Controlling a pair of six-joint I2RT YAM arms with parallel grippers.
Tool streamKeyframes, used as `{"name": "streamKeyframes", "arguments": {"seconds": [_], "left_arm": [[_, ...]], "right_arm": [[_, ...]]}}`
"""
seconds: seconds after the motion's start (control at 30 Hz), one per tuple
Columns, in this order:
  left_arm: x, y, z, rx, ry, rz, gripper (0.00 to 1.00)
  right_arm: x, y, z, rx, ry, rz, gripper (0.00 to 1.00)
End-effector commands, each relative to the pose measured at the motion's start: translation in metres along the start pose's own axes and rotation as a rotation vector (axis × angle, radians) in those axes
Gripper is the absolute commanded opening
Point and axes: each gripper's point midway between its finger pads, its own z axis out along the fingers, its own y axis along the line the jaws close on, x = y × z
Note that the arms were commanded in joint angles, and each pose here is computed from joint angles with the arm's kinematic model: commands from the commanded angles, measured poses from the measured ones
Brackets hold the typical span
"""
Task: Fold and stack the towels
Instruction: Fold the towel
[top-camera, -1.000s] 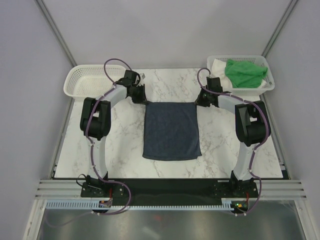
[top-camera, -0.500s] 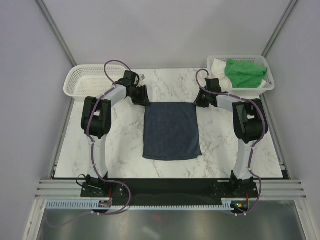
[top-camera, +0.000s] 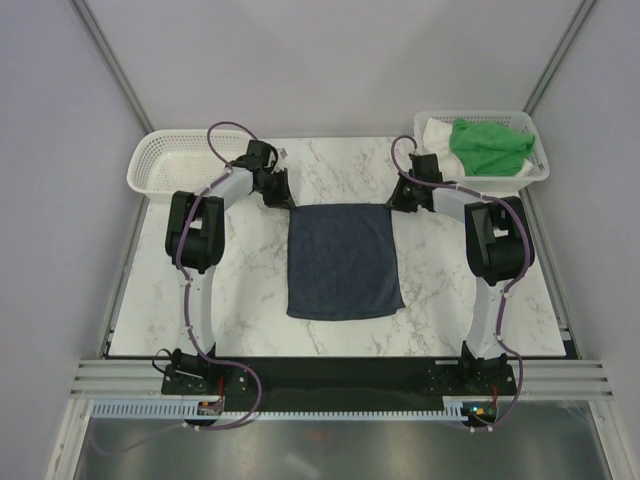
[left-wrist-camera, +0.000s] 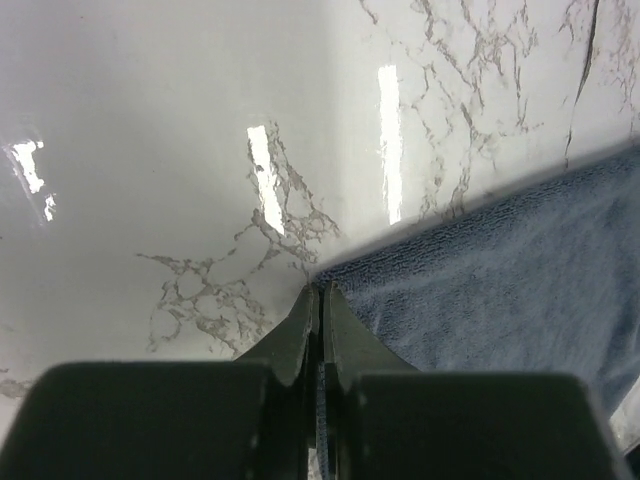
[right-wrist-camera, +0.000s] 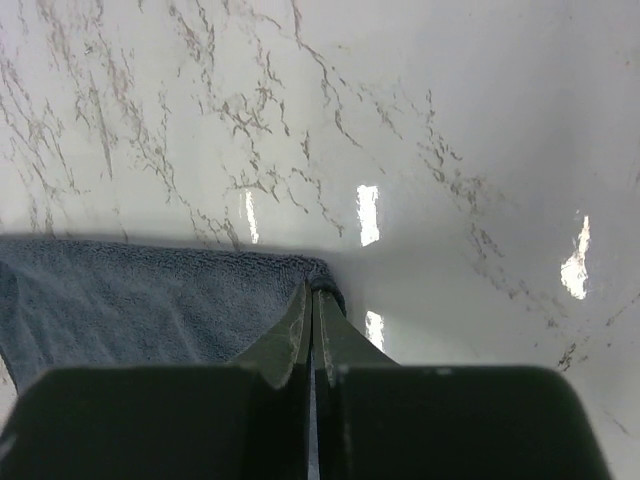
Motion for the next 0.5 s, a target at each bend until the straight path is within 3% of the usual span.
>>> {"name": "streamKeyframes", "arguments": {"seconds": [0.0, 0.1, 0.2, 0.37, 0.47], "left_arm": [[-0.009, -0.009, -0.007, 0.029, -0.01, 0.005, 0.02], [-0.019, -0.022, -0.024, 0.055, -0.041, 0.018, 0.02], [-0.048, -0.051, -0.071, 0.092, -0.151, 0.061, 0.02], [-0.091, -0.112, -0.187, 0.164, -0.398, 0.186, 0.02], [-0.094, -0.142, -0.238, 0.24, -0.48, 0.255, 0.02]], "right_arm": [[-0.025, 0.009, 0.0, -0.018, -0.057, -0.032, 0.0], [-0.046, 0.025, -0.022, -0.045, -0.113, -0.055, 0.0], [-0.081, 0.053, -0.071, -0.082, -0.216, -0.08, 0.0], [-0.134, 0.098, -0.179, -0.15, -0.457, -0.127, 0.0], [-0.147, 0.109, -0.229, -0.171, -0.578, -0.137, 0.0]]}}
